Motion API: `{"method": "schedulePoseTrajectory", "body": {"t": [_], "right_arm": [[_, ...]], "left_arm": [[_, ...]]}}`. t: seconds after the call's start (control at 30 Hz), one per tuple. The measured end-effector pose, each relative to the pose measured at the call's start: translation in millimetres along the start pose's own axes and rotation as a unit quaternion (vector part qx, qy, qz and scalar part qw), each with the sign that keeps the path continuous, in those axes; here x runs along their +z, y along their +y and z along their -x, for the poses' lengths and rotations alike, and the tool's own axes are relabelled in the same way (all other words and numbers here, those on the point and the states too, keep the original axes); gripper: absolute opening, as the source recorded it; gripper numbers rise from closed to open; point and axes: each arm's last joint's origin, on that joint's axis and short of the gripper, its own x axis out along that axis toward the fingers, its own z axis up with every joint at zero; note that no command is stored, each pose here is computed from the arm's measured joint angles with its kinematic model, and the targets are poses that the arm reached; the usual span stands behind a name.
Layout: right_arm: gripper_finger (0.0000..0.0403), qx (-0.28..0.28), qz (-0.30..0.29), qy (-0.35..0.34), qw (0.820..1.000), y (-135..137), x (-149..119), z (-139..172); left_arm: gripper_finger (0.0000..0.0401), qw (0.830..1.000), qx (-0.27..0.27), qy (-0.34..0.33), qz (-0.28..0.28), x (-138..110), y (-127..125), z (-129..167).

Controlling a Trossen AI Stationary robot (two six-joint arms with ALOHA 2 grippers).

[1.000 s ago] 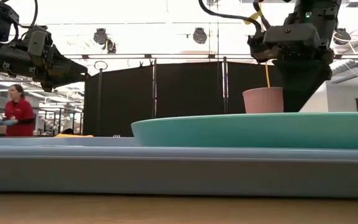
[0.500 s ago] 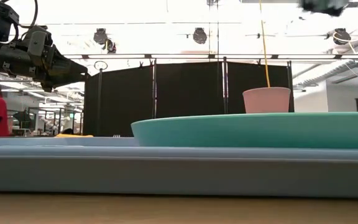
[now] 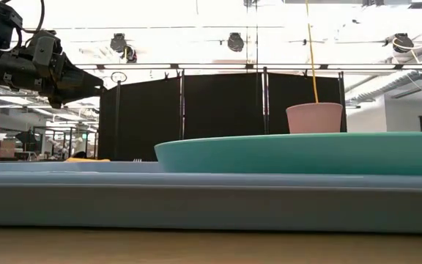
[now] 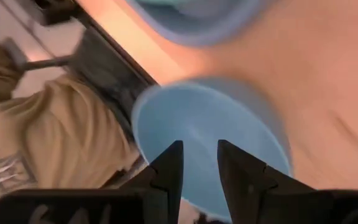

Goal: Set up tray
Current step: Put the blue bowl on the blue plate

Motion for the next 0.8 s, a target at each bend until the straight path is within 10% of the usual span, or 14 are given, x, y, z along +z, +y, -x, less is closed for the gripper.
{"method": "schedulePoseTrajectory", "body": {"t": [0.43, 0.8], "right_arm": [[0.0085, -0.033, -0.067, 0.022, 0.997, -8.2, -20.6, -8.2], [0.0004, -0.001, -0.025, 0.030, 0.999, 4.3, -19.2, -40.7]], "left_arm": [[0.0209, 0.999, -0.035, 0.014, 0.019, -1.6, -1.9, 0.1], [0.0209, 0.999, -0.036, 0.013, 0.016, -1.6, -1.9, 0.1]]}}
